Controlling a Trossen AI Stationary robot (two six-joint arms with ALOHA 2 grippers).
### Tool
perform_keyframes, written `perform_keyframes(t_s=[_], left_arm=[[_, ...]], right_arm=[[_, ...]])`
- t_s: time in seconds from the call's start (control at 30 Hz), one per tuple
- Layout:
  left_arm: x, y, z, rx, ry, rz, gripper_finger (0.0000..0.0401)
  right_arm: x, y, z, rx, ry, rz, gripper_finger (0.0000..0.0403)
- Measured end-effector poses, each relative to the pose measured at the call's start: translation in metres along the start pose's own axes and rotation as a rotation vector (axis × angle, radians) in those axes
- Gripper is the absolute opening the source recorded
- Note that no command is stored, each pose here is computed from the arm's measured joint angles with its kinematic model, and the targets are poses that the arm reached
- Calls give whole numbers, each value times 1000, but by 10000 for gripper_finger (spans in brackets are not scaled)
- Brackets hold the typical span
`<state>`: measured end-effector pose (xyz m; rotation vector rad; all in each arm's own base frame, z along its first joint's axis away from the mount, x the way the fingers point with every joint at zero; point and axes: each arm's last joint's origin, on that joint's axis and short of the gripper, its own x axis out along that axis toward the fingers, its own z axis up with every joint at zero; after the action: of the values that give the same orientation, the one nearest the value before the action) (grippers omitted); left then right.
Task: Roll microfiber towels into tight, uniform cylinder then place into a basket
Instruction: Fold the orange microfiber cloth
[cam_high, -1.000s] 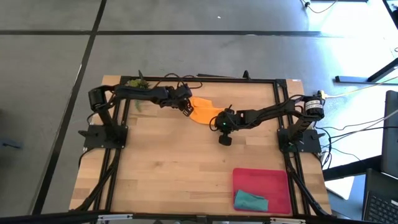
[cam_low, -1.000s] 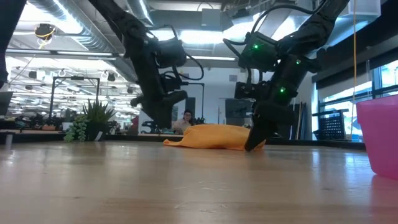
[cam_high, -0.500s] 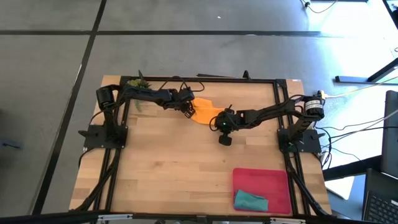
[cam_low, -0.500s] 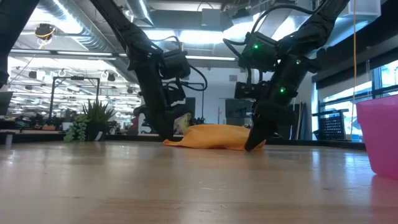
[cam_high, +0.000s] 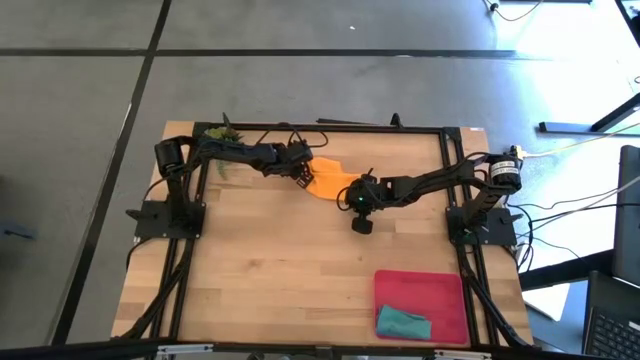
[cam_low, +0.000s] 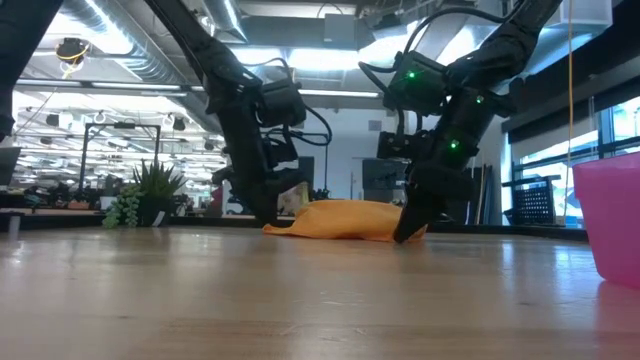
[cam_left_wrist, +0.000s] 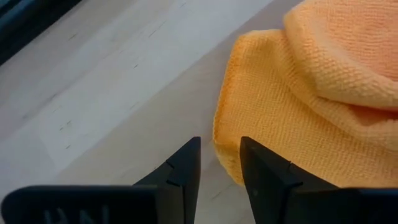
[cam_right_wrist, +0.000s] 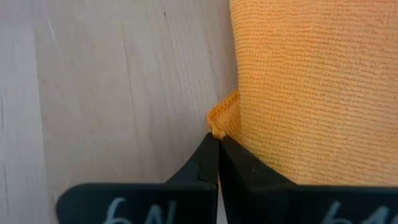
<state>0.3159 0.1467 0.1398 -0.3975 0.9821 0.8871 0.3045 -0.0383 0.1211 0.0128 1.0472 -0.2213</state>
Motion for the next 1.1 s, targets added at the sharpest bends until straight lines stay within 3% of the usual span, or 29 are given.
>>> perform_keyframes(t_s=[0.37,0.63,0.8,1.1], left_arm=[[22,-6,-6,42,19,15,99],[22,-5,-7,136,16,34,8],[8,-3,-7,159,21,29,2],[-55,2,3,170,-68,45,1]], right_arm=[[0,0,0,0,0,0,3],[0,1,0,-2,0,1,3],[-2,10,0,-48,7,11,3],[-31,34,18,-148,28,71,3]])
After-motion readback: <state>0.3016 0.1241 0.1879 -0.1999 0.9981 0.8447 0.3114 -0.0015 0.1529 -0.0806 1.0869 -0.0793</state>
